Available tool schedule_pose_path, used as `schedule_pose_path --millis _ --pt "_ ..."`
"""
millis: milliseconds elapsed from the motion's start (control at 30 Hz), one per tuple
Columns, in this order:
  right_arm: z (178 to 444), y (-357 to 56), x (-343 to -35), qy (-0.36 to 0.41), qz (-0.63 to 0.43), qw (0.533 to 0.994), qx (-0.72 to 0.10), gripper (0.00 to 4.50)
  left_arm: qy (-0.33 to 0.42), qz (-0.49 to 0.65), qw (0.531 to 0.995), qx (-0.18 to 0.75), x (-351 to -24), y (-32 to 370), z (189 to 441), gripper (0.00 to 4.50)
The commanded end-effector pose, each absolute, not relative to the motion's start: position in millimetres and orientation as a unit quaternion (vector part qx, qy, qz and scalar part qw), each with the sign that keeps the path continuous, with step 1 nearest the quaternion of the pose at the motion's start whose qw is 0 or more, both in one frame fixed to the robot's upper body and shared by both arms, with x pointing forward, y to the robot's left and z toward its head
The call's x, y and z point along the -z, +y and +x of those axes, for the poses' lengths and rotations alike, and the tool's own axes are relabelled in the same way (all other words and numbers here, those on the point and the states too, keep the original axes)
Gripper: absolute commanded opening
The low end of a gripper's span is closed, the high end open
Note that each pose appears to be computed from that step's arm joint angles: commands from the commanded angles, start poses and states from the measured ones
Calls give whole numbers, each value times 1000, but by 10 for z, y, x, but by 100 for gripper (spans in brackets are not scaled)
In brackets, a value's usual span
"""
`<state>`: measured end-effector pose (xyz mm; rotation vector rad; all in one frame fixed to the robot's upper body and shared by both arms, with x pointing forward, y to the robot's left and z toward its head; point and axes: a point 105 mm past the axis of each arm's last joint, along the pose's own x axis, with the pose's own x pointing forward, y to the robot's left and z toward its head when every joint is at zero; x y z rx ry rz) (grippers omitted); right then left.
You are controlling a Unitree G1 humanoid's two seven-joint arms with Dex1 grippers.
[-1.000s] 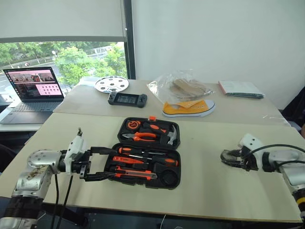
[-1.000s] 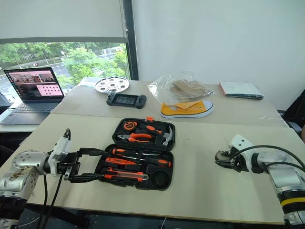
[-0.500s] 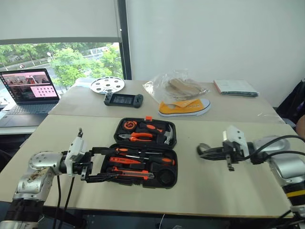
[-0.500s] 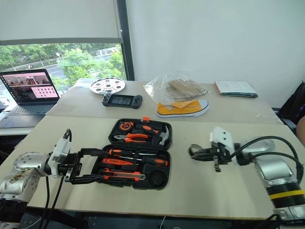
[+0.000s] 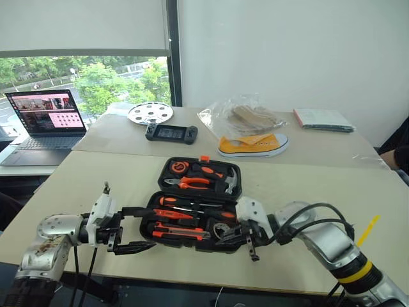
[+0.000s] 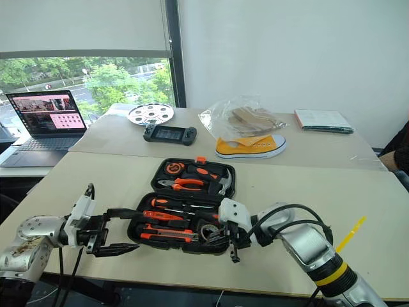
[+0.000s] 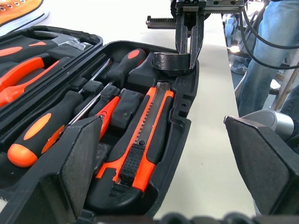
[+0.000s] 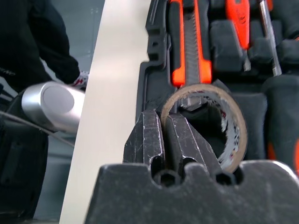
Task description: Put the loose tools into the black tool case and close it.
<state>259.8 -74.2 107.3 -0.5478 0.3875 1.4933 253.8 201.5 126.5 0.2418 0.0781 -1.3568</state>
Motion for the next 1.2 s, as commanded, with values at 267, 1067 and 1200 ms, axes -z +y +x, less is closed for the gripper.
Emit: schedule_pose_path --millis 267,1067,1200 --pt "2663 -966 -883 263 -307 665 -628 39 21 139 777 613 -1359 2076 2570 450" --pt "3571 -1495 -1340 81 -265 841 -464 11 52 132 936 321 -1273 2422 3636 105" --pt "3651 -1436 -1221 81 -272 841 -461 0 73 130 924 351 -1134 2197 3668 24"
